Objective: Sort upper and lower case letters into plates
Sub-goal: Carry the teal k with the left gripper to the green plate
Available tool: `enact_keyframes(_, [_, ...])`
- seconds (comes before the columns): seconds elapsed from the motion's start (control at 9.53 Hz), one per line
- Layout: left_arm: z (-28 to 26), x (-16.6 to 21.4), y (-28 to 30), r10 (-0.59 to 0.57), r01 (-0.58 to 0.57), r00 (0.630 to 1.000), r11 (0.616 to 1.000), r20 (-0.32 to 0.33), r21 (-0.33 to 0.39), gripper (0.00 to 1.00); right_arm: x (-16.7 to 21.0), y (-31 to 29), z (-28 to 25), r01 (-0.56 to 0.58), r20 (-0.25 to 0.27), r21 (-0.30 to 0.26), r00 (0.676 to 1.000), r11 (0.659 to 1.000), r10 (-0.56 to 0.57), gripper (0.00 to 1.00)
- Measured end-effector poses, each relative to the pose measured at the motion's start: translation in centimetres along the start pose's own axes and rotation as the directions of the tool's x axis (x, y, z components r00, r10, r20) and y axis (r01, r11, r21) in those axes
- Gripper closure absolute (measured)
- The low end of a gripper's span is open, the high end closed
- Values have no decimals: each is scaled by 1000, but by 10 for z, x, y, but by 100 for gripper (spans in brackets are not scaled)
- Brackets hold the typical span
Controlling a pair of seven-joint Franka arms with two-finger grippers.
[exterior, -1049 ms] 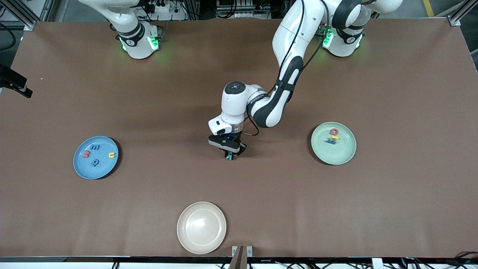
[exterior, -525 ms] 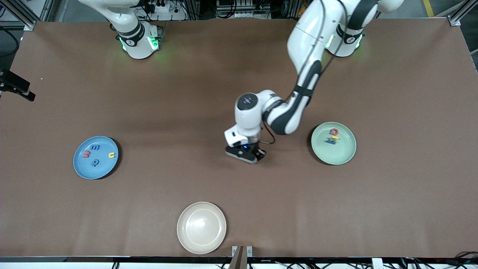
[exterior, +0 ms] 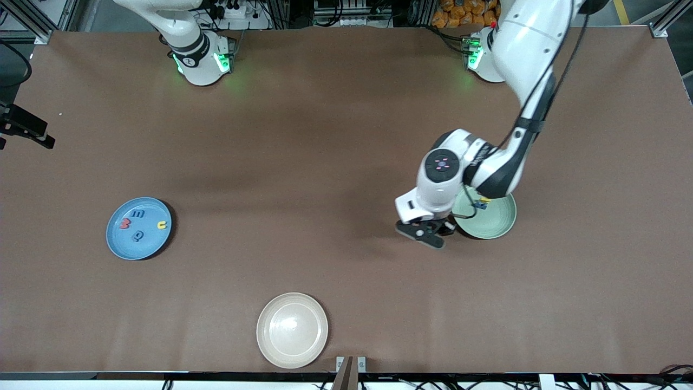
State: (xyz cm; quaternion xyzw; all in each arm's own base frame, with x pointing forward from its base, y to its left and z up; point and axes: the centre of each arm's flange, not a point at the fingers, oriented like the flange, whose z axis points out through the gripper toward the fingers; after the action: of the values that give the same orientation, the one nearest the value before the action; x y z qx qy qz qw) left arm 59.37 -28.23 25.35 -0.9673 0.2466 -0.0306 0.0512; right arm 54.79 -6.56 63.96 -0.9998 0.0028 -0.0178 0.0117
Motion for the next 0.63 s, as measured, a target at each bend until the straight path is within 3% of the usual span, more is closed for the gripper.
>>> enact_keyframes(0.31, [-6,-60,-74,-9,13,999,993,40,-117,71,-2,2,-1,-4,1,0,1000,1000,4,0])
enact_keyframes(0.63, [-19,-107,-131,-18,13,1000,979,-23,-203,71,-8,3,-7,-7,3,1,1000,1000,7,0])
